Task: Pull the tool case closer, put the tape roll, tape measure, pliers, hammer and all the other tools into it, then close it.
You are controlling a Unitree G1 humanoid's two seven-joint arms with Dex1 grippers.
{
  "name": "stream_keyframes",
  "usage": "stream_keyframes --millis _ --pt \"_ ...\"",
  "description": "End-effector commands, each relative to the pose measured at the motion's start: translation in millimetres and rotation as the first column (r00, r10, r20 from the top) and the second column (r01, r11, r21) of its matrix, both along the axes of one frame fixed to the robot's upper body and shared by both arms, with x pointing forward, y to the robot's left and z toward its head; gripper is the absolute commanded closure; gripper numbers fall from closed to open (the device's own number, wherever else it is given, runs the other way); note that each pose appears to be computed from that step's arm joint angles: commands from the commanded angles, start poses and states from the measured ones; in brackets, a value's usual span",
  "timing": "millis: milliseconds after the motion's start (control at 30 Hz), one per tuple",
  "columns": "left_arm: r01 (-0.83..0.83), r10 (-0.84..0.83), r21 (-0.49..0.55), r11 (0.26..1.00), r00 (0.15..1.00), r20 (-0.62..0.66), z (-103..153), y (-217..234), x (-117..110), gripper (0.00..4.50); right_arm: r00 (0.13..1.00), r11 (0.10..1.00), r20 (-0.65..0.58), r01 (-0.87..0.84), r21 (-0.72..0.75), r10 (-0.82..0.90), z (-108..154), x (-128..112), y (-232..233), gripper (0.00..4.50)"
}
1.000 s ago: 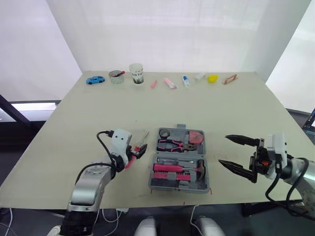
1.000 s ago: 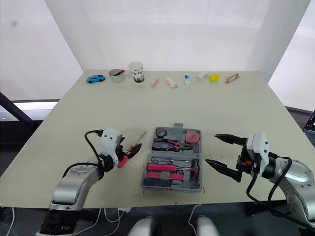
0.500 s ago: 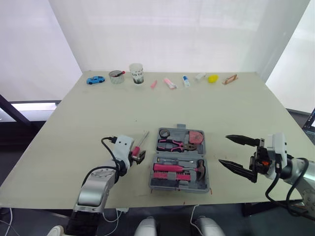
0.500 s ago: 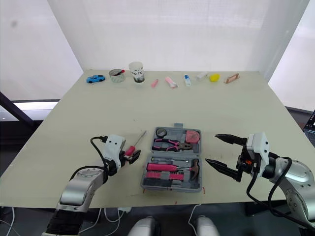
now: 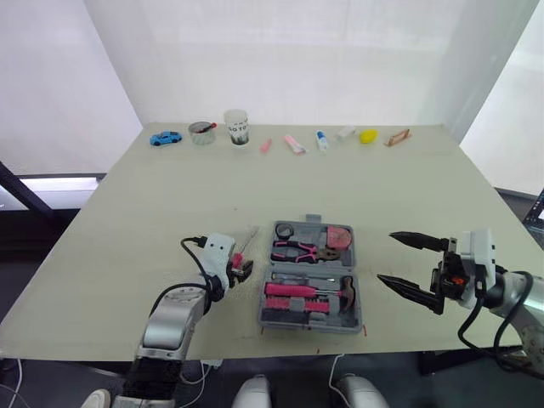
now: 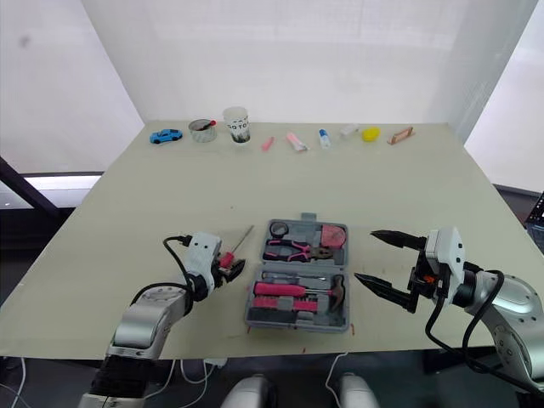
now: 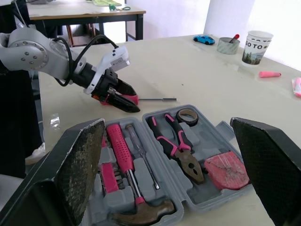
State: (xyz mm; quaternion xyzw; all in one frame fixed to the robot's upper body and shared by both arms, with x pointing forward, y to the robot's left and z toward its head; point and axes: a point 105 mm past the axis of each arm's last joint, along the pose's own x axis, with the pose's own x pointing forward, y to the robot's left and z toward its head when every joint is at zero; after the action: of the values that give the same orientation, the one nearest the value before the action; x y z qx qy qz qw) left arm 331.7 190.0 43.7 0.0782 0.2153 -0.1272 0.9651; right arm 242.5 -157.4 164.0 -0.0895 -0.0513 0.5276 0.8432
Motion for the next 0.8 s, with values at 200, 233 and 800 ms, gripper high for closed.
stream_keyframes --millis 200,233,800 --pt "0.0 0.0 0.008 1.0 1.0 0.012 3 2 5 3.88 0.998 1.0 0.059 -0.005 -0.001 0.005 11 -1 0 0.0" --pt "0.0 0.0 0.009 1.0 1.0 0.013 3 2 5 3.88 0.998 1.0 0.059 -0.005 -0.001 0.005 11 -2 0 0.0" --pt "0.17 -0.177 0.054 0.984 0.971 0.159 56 13 7 3.88 0.998 0.999 0.06 -0.034 0.019 0.033 16 -3 2 0.0"
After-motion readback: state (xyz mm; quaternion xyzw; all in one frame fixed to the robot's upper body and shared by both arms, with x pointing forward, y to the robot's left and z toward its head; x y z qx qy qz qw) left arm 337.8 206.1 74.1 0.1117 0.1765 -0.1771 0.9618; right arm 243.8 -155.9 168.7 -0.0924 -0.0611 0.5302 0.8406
